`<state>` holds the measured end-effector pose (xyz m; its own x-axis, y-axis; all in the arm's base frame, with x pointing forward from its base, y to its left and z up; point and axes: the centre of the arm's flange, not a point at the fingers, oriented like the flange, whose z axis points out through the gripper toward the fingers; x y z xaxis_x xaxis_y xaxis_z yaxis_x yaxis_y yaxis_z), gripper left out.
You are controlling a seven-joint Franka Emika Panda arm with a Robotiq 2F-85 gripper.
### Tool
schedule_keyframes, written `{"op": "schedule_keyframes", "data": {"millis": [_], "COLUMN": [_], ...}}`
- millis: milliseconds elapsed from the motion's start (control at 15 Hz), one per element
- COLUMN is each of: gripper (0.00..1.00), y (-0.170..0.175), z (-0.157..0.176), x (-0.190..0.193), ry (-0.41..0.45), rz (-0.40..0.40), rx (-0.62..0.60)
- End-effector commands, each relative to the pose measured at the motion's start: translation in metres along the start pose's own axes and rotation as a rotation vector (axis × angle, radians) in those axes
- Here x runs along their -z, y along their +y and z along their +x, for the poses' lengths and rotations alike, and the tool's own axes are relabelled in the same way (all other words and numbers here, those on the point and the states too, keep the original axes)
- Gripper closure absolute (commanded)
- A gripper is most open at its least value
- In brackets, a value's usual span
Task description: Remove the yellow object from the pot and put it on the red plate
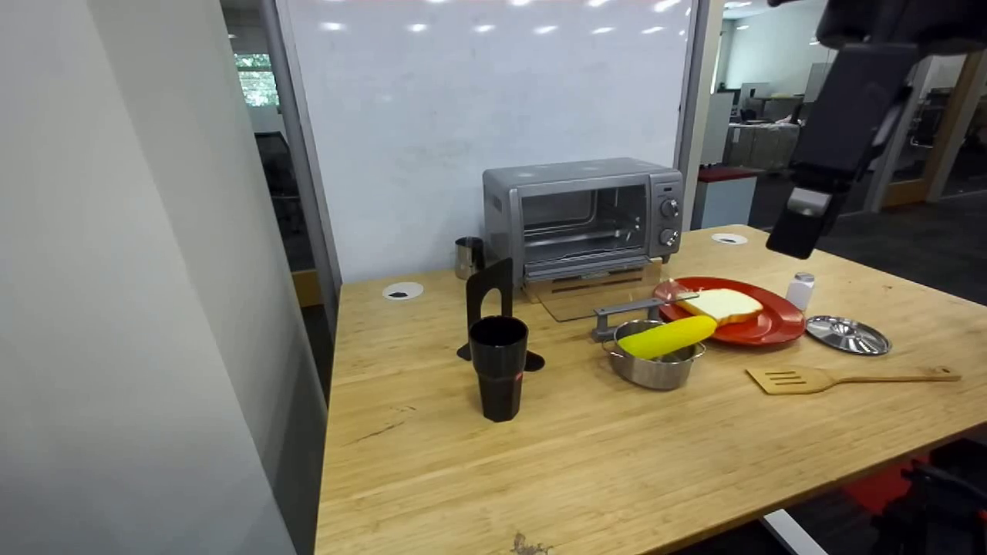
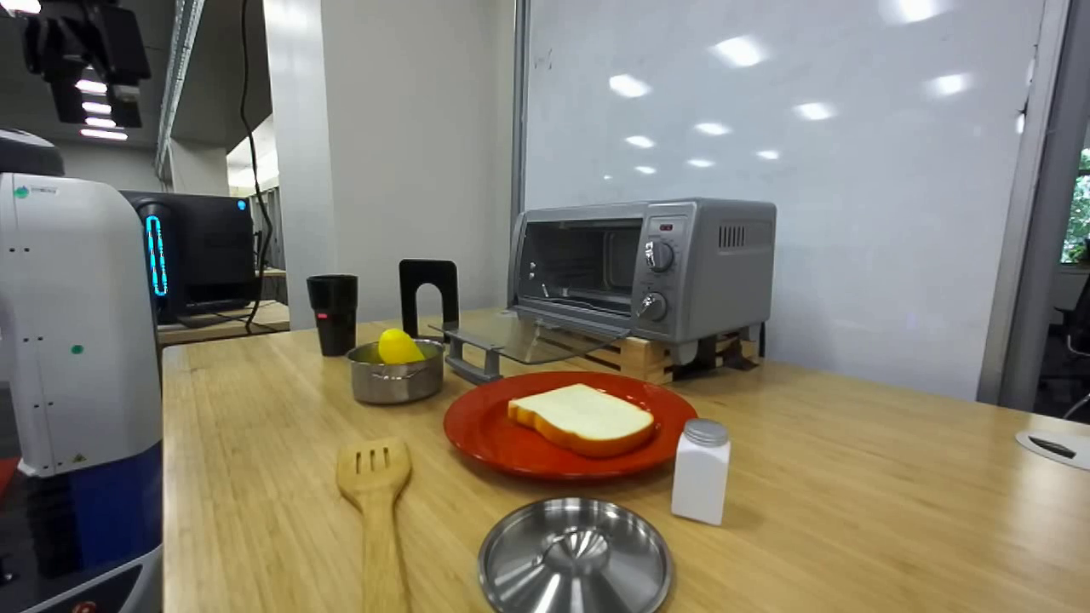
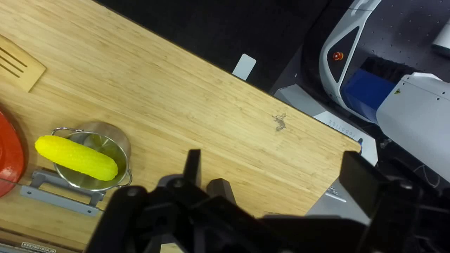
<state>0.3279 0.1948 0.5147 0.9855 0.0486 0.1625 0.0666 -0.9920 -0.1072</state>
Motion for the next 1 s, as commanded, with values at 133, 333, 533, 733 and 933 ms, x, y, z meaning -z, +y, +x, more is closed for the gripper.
{"op": "schedule_keyframes", "data": {"millis": [133,333,533,733,933], "gripper": [0.0,0.0,0.0,0.0,0.0], "y": [0.012,0.043,0.084,0.129,0.174], "z": [0.01,0.033,0.053,0.078,0.107], "x": [0.026,0.039,0.052,0.053,0.038], "ry": [0.018,0.027,0.03,0.012,-0.039], "rz": [-0.011,0.007,0.037,0.01,-0.024], "rx": [0.088,0.112,0.155,0.167,0.186]}}
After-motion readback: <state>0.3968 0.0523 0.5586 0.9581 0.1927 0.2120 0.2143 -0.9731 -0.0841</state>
